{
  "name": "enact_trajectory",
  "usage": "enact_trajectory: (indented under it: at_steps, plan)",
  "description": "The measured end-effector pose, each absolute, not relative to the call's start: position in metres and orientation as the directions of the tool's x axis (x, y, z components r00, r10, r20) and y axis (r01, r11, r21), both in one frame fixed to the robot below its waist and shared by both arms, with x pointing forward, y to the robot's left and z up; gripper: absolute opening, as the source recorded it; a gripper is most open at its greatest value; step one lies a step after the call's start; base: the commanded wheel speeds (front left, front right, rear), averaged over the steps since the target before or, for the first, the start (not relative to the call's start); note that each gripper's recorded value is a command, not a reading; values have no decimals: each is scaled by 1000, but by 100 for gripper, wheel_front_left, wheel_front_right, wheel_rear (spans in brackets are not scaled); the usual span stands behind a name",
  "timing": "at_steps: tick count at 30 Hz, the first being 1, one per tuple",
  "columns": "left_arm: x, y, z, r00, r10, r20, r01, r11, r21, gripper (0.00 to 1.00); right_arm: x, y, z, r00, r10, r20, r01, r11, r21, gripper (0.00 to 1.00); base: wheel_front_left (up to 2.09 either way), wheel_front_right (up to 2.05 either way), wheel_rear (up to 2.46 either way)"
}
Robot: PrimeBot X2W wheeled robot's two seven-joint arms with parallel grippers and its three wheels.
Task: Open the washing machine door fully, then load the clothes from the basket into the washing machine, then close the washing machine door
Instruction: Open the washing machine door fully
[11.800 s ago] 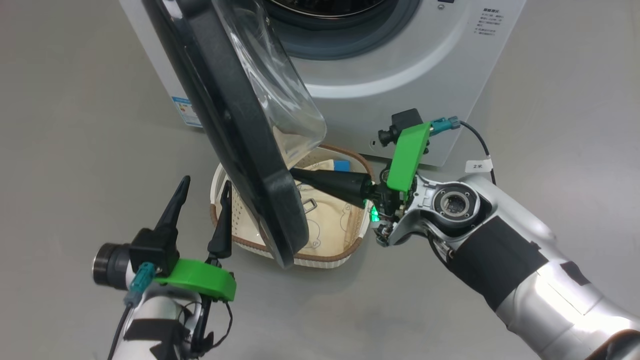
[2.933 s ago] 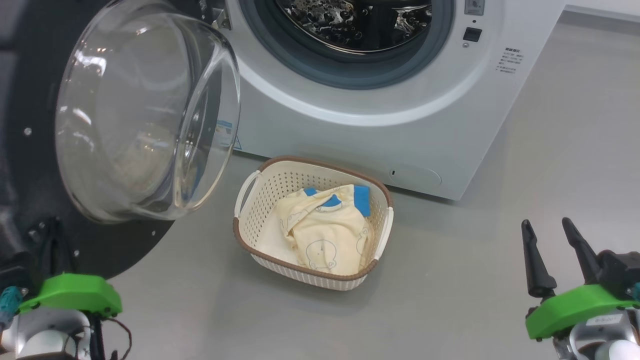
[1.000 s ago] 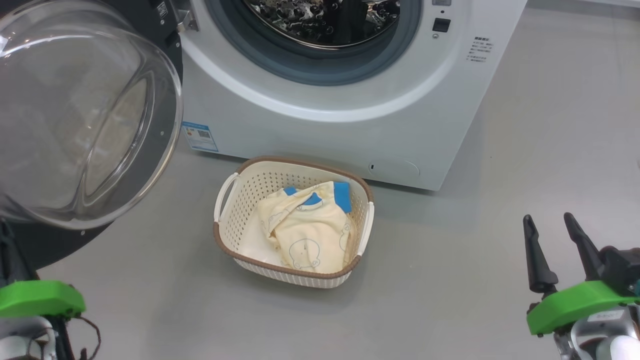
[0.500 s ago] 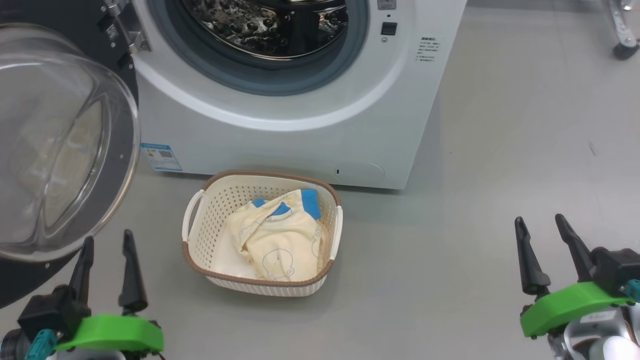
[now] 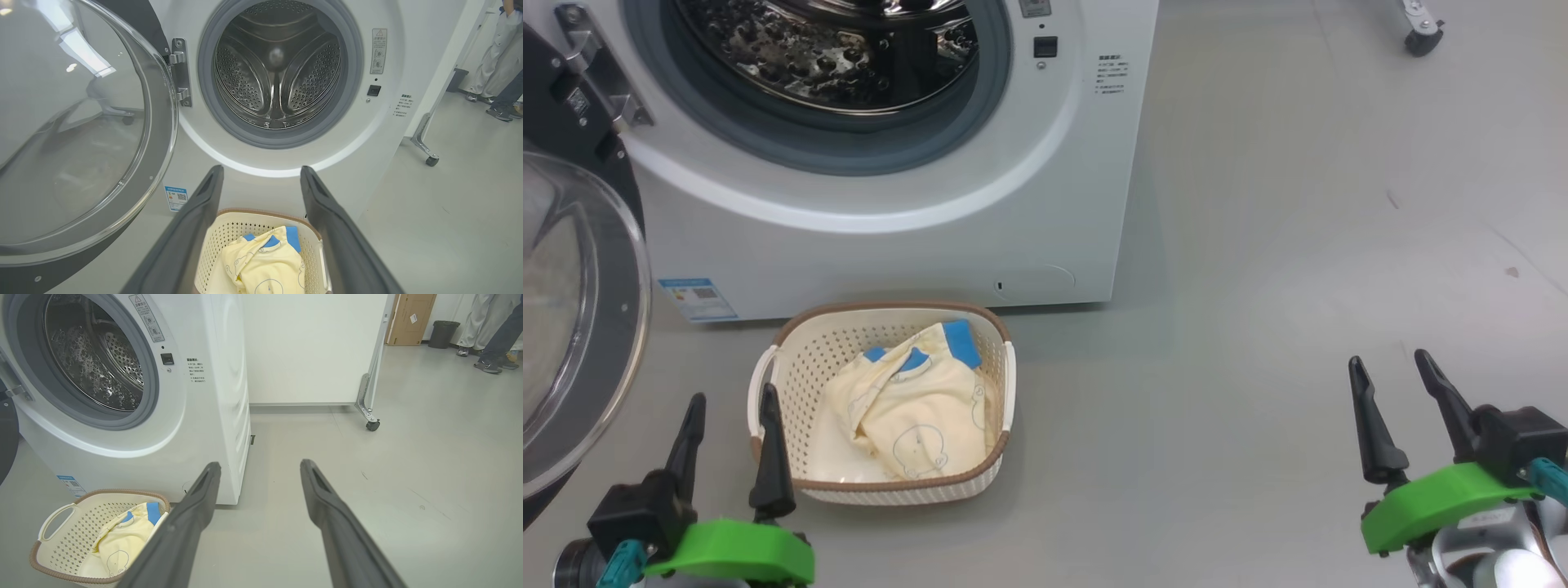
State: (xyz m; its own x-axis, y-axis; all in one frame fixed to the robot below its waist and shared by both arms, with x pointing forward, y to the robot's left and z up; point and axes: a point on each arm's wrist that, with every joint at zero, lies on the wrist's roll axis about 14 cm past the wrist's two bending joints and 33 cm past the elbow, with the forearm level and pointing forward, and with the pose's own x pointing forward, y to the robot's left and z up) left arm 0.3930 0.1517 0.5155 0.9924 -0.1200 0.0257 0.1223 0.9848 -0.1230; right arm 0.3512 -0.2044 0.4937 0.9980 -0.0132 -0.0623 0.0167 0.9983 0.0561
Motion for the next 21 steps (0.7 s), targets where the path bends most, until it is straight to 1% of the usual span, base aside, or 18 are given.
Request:
enact_trajectory:
  at_steps: [7, 14, 21]
  plan:
    - [396, 141, 508, 989, -150, 4, 149, 981, -121, 100, 344, -214, 498, 998, -46, -49, 48, 997, 53, 100, 0, 0, 0]
    - [394, 141, 502, 989, -149, -14, 146, 982, -118, 100, 345, -214, 499, 998, -43, -46, 46, 998, 53, 100, 0, 0, 0]
    - [393, 143, 505, 990, -140, 0, 139, 983, -117, 100, 346, -211, 500, 998, -36, -44, 38, 998, 54, 100, 0, 0, 0]
